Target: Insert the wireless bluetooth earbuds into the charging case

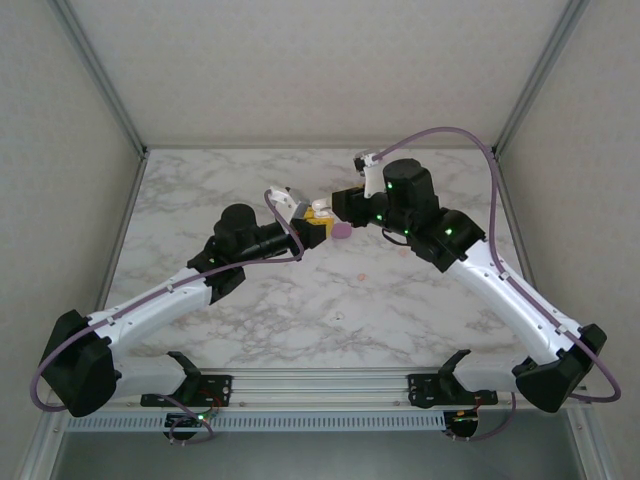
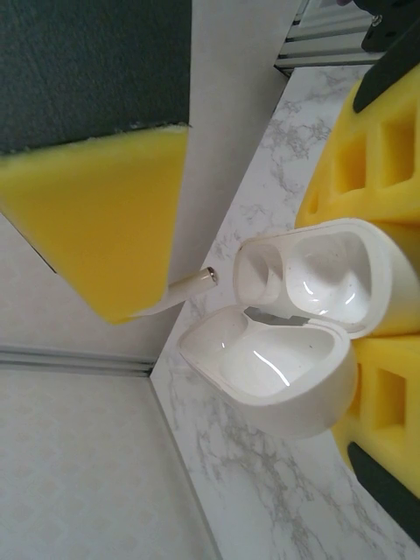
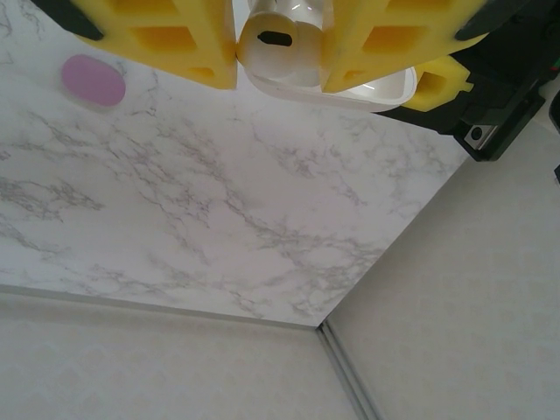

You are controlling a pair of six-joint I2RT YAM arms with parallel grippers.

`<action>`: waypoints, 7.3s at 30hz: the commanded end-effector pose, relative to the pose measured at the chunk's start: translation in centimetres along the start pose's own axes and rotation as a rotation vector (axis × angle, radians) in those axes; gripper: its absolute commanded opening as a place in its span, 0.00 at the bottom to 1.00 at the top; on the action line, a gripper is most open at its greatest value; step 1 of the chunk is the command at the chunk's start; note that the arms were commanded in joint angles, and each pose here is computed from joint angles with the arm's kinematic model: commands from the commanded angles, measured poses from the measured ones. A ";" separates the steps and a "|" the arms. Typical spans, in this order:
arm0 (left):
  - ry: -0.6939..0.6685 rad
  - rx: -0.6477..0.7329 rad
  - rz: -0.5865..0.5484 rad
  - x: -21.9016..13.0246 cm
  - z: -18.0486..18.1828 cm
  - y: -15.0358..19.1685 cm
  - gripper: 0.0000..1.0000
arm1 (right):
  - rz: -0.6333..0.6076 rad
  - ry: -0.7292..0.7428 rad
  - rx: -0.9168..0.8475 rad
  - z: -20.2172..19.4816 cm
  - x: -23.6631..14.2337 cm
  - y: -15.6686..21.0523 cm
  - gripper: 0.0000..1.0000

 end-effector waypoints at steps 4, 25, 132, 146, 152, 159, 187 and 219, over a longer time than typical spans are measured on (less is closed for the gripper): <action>0.007 0.013 -0.086 0.1 -0.3 -2.3 0.03 | -0.003 -0.039 -0.041 0.6 0.5 0.0 0.30; -0.025 0.004 -0.135 -0.1 -0.1 -3.2 0.03 | 0.055 -0.095 -0.144 0.4 0.1 1.6 0.30; -0.102 0.102 -0.069 -6.4 -2.1 -3.6 0.02 | 0.177 0.384 0.472 -6.9 -3.8 8.2 0.45; -0.130 0.147 -0.040 -8.4 -2.6 -2.9 0.02 | 0.705 0.402 0.733 -8.1 5.0 22.2 0.52; -0.127 0.146 -0.035 -8.5 -2.7 -2.4 0.02 | 0.694 0.440 0.800 -8.4 5.2 24.7 0.55; -0.132 0.156 -0.025 -8.7 -2.8 -2.0 0.02 | 0.714 0.423 0.818 -8.2 6.5 26.0 0.52; -0.175 0.178 -0.004 -9.3 -2.6 -1.3 0.03 | 0.753 0.425 0.726 -7.5 9.8 25.4 0.41; -0.199 0.189 -0.009 -9.7 -2.5 -1.5 0.03 | 0.761 0.670 0.536 -7.4 12.3 23.8 0.49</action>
Point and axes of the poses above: each hand's point on the last joint's axis, 136 mm out from that joint toward the fingers, its own x axis out along the fingers, its own z axis along the line the jaws close on, y = z × x, the point moved 9 cm from there along -x, back along the fingers, and after that the axes turned 10 degrees about x, right-handed, at the moved point
